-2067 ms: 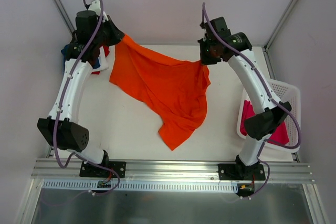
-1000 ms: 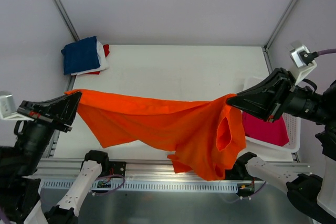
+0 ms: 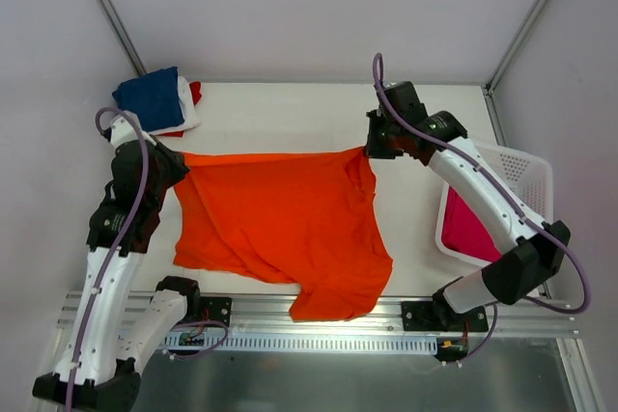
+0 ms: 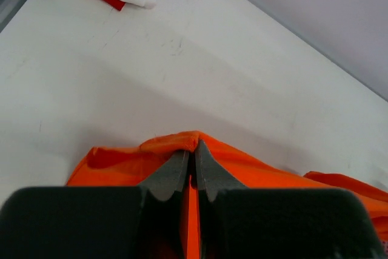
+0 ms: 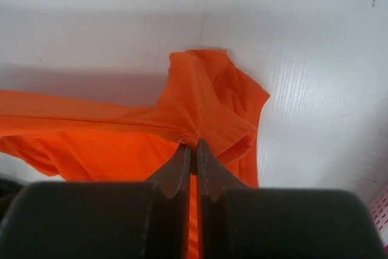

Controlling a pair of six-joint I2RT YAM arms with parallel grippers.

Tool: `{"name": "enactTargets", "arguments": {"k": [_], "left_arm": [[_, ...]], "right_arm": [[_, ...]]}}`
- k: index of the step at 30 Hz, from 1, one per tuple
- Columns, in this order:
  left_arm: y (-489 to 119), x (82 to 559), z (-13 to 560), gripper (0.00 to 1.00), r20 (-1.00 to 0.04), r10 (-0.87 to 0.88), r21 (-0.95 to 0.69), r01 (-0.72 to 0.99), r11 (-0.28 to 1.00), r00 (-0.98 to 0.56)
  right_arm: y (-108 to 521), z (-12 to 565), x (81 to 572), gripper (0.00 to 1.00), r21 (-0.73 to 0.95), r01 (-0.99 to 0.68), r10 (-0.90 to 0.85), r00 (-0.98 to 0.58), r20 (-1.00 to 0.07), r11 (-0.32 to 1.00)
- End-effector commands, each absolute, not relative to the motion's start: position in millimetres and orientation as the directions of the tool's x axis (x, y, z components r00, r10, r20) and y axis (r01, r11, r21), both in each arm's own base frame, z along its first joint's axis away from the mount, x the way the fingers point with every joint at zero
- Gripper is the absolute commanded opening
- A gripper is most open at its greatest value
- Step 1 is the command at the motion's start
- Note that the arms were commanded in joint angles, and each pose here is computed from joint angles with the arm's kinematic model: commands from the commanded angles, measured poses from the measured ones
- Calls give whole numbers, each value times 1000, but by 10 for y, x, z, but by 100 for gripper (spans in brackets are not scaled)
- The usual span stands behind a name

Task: Fold and stack the t-shirts
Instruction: Flatten the tshirt out

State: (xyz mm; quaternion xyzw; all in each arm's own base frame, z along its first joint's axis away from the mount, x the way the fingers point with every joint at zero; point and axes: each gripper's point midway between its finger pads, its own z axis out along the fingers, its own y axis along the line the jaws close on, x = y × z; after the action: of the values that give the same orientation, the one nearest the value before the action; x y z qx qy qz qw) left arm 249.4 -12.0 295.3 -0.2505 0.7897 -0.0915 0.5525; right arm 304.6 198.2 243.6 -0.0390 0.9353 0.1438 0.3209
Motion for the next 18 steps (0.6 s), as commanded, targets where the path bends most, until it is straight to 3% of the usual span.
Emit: {"name": "enactTargets", "arguments": {"k": [1, 12, 18], "left_arm": [[2, 2858, 2999, 0, -844, -514, -439, -356, 825, -151], [-34, 3786, 2253, 0, -812, -520, -347, -498, 795, -264], [-196, 4329, 2168, 0, -806, -496, -327, -456, 828, -322]], "right_arm": [[1917, 2360, 3343, 0, 173, -123, 24, -745, -666, 977], [1908, 1642, 4152, 0, -33, -44, -55, -784, -619, 998], [1885, 1400, 4587, 0, -61, -29, -60, -796, -602, 998]]}}
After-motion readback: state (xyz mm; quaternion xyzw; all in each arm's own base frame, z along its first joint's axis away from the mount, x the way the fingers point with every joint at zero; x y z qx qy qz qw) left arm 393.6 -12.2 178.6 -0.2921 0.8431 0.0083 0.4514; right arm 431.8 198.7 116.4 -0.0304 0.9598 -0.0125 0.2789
